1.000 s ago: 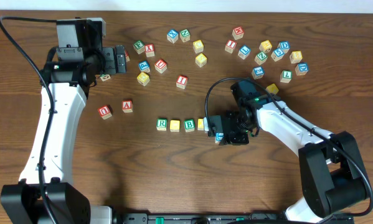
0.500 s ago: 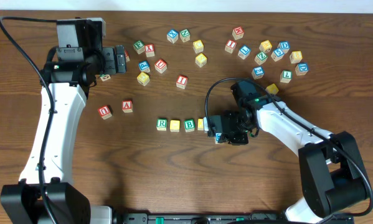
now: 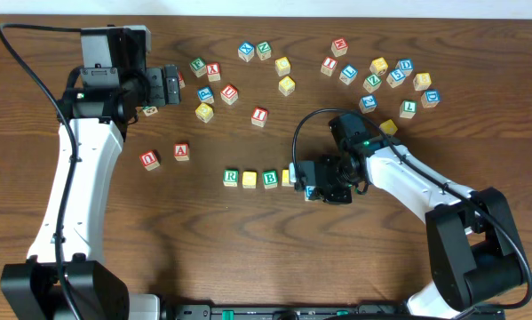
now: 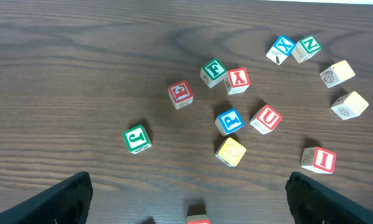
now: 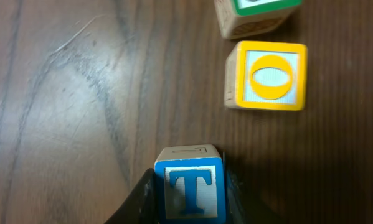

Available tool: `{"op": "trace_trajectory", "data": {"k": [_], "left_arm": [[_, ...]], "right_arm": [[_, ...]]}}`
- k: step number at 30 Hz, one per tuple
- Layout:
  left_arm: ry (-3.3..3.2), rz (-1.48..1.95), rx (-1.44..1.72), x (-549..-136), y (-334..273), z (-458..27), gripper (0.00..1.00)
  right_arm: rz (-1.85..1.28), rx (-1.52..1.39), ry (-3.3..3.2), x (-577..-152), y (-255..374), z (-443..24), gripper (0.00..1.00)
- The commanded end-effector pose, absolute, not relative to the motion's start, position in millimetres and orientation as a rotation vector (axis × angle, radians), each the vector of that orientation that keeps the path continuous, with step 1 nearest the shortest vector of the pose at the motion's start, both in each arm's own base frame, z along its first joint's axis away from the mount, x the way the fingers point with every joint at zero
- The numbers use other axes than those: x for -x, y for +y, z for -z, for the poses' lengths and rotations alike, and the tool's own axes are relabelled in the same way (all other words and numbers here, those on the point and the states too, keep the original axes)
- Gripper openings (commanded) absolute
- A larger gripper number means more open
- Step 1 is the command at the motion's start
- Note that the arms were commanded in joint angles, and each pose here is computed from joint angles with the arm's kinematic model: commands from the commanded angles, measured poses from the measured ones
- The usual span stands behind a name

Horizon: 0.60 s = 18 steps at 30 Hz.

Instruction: Spell out ROBOT

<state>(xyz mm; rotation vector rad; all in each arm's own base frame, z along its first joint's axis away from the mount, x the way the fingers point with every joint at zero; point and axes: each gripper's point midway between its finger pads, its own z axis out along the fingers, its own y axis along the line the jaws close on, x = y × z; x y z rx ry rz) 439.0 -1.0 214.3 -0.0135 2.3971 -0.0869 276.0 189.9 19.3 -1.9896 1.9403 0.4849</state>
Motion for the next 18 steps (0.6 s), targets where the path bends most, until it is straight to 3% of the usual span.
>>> {"op": "trace_trajectory", "data": {"k": [1,18], "left_arm": [[2.368,0.097,0.000,-439,-3,-227,0.98],[2.368,0.098,0.000,-439,-3,-227,0.98]], "right_arm": [[-0.529,1.914,2.012,-275,191,-17,0.22],[-0.490,1.703,2.181,-292,191,-18,0.22]]}}
